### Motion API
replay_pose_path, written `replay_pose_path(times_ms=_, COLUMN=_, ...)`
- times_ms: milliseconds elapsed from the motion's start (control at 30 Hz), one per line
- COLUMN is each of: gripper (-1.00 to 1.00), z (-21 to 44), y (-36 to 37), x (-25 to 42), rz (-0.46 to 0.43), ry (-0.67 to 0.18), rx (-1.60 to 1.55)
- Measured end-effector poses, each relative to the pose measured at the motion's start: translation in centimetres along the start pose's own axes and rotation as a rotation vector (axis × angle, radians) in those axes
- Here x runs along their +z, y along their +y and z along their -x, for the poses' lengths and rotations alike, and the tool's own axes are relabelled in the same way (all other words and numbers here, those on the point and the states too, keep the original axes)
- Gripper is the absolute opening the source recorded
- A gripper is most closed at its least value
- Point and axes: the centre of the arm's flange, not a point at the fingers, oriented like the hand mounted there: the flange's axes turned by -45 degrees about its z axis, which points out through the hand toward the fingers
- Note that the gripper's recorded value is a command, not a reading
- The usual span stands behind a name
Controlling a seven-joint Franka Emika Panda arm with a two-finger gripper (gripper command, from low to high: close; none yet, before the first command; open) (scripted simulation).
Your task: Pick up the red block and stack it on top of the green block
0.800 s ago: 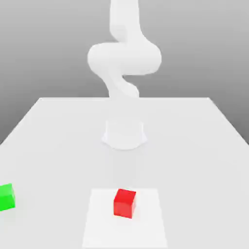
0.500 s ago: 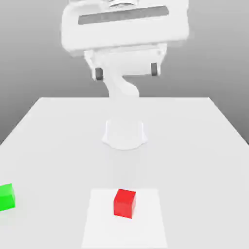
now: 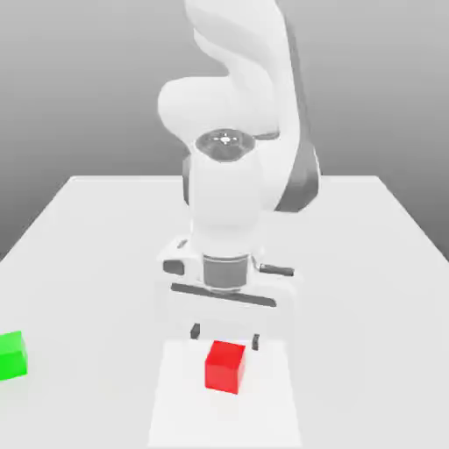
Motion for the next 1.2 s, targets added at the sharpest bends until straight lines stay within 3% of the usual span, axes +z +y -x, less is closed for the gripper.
replay_pose_path(times_ms=33, gripper=0.00, z=0.1, y=0.0, x=1.0, rz=0.000, ry=-0.001, rx=0.000)
replay_pose_path(times_ms=67, gripper=-1.00, z=0.2, y=0.0, x=1.9, rz=0.000, ry=-0.001, rx=0.001)
replay_pose_path(times_ms=300, gripper=-1.00, z=0.2, y=0.0, x=2.1, rz=0.000, ry=-0.001, rx=0.001)
replay_pose_path(times_ms=500, gripper=-1.00, z=0.1, y=0.0, x=-3.1, rz=0.000, ry=-0.001, rx=0.001)
replay_pose_path(times_ms=733, gripper=-1.00, z=-5.5, y=15.4, x=-5.4, rz=-0.003, ry=-0.009, rx=0.288)
replay_pose_path(times_ms=933, gripper=-1.00, z=-5.8, y=30.9, x=-7.3, rz=-0.002, ry=-0.005, rx=0.510)
replay_pose_path(times_ms=1100, gripper=-1.00, z=-5.3, y=34.2, x=-2.9, rz=-0.001, ry=-0.001, rx=0.553)
replay_pose_path(times_ms=1133, gripper=1.00, z=-5.2, y=34.3, x=-1.8, rz=0.000, ry=-0.002, rx=0.555)
replay_pose_path(times_ms=1200, gripper=1.00, z=-5.2, y=34.3, x=-1.8, rz=0.000, ry=-0.002, rx=0.555)
